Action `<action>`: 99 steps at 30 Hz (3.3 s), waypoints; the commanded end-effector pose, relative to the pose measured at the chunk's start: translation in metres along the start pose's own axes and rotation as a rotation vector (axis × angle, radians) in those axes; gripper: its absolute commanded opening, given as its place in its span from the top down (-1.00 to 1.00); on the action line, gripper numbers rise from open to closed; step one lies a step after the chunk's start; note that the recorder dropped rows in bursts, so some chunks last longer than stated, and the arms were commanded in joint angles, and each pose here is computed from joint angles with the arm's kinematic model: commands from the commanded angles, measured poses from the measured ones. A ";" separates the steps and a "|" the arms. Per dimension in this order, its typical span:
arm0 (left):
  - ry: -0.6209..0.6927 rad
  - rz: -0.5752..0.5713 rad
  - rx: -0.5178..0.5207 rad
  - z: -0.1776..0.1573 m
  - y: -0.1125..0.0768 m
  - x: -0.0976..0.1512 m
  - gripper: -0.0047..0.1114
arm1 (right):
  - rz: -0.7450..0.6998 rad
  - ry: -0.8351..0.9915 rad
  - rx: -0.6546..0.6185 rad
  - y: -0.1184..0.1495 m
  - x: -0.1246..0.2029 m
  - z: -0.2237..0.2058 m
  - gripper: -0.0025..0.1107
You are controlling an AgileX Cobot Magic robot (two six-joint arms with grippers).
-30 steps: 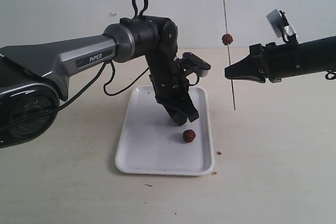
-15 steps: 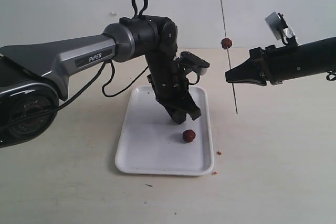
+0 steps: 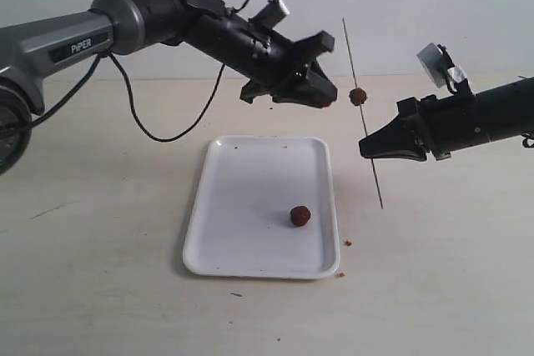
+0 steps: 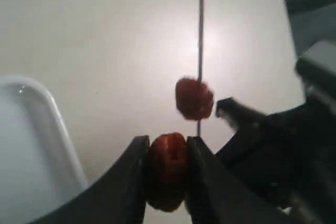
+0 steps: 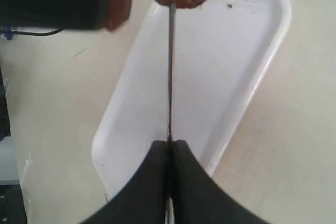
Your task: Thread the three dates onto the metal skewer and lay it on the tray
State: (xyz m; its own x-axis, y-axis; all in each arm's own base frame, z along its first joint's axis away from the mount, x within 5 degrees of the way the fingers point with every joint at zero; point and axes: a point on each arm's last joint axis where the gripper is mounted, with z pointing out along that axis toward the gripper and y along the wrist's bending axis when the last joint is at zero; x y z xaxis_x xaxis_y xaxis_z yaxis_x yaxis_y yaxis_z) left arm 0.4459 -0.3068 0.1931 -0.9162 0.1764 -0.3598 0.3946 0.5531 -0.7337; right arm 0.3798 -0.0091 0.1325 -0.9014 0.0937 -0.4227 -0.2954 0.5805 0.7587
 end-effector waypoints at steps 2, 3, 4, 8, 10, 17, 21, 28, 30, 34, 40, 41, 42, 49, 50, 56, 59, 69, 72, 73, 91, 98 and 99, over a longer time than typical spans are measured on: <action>-0.129 -0.117 0.144 -0.024 0.001 -0.020 0.47 | 0.014 0.000 -0.059 0.003 0.013 0.003 0.96; -0.150 -0.130 0.152 -0.027 0.003 -0.022 0.47 | 0.020 -0.004 -0.067 0.002 0.017 0.004 0.96; -0.166 -0.144 0.166 -0.028 0.002 -0.024 0.47 | 0.025 0.000 -0.075 0.002 0.021 0.005 0.96; -0.232 -0.175 0.210 -0.033 0.002 -0.031 0.47 | 0.035 0.030 -0.119 0.002 0.047 0.010 0.96; -0.257 -0.191 0.220 -0.034 0.001 -0.034 0.47 | 0.054 -0.005 -0.150 0.004 0.058 0.012 0.96; -0.291 -0.207 0.225 -0.034 0.001 -0.037 0.47 | 0.063 -0.015 -0.180 0.006 0.088 0.016 0.96; -0.293 -0.197 0.217 -0.034 0.003 -0.037 0.47 | 0.042 -0.038 -0.182 0.009 0.094 0.018 0.96; -0.258 -0.142 0.225 -0.032 0.000 -0.033 0.47 | -0.024 0.004 -0.211 0.028 0.093 0.031 0.96; -0.247 -0.126 0.229 -0.032 0.000 -0.032 0.47 | -0.029 -0.001 -0.213 0.030 0.092 0.032 0.96; -0.230 -0.104 0.207 -0.031 0.001 -0.030 0.47 | -0.025 -0.019 -0.211 0.031 0.090 0.031 0.96; -0.211 -0.083 0.181 -0.031 0.003 -0.028 0.47 | -0.032 -0.023 -0.211 0.031 0.089 0.031 0.96; -0.211 -0.083 0.181 -0.031 0.003 -0.028 0.47 | -0.032 -0.023 -0.211 0.031 0.089 0.031 0.96; -0.211 -0.083 0.181 -0.031 0.003 -0.028 0.47 | -0.032 -0.023 -0.211 0.031 0.089 0.031 0.96; -0.206 -0.062 0.149 -0.030 0.006 -0.028 0.47 | -0.037 -0.014 -0.212 0.031 0.090 0.031 0.96; -0.206 -0.059 0.143 -0.030 0.006 -0.028 0.47 | -0.037 -0.014 -0.212 0.031 0.090 0.031 0.96; -0.218 -0.055 0.130 -0.030 0.008 -0.029 0.47 | -0.042 -0.002 -0.213 0.031 0.091 0.031 0.96; -0.235 -0.057 0.121 -0.031 0.009 -0.030 0.47 | -0.046 0.005 -0.213 0.031 0.092 0.031 0.96; -0.208 -0.054 0.133 -0.030 0.007 -0.028 0.47 | -0.038 -0.015 -0.212 0.031 0.090 0.031 0.96; -0.194 -0.052 0.139 -0.029 0.006 -0.026 0.47 | -0.036 -0.026 -0.211 0.031 0.089 0.031 0.96; -0.189 -0.052 0.141 -0.029 0.006 -0.026 0.47 | -0.033 -0.032 -0.210 0.031 0.089 0.031 0.96; -0.100 0.037 0.181 -0.007 -0.018 -0.010 0.47 | -0.024 -0.117 -0.214 0.035 0.042 0.027 0.96; -0.072 0.056 0.190 -0.001 -0.026 -0.005 0.47 | -0.027 -0.165 -0.223 0.040 0.013 0.022 0.96; -0.072 0.056 0.190 -0.001 -0.026 -0.005 0.47 | -0.027 -0.165 -0.223 0.040 0.013 0.022 0.96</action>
State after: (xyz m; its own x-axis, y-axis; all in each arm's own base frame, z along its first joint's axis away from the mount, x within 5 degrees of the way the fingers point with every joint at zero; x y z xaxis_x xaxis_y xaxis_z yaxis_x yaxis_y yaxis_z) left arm 0.4479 -0.3159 0.2088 -0.8949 0.1002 -0.4348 0.4362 0.4016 -0.8052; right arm 0.3591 0.0333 0.1371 -0.8500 0.2002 -0.4873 -0.3776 0.4134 0.8286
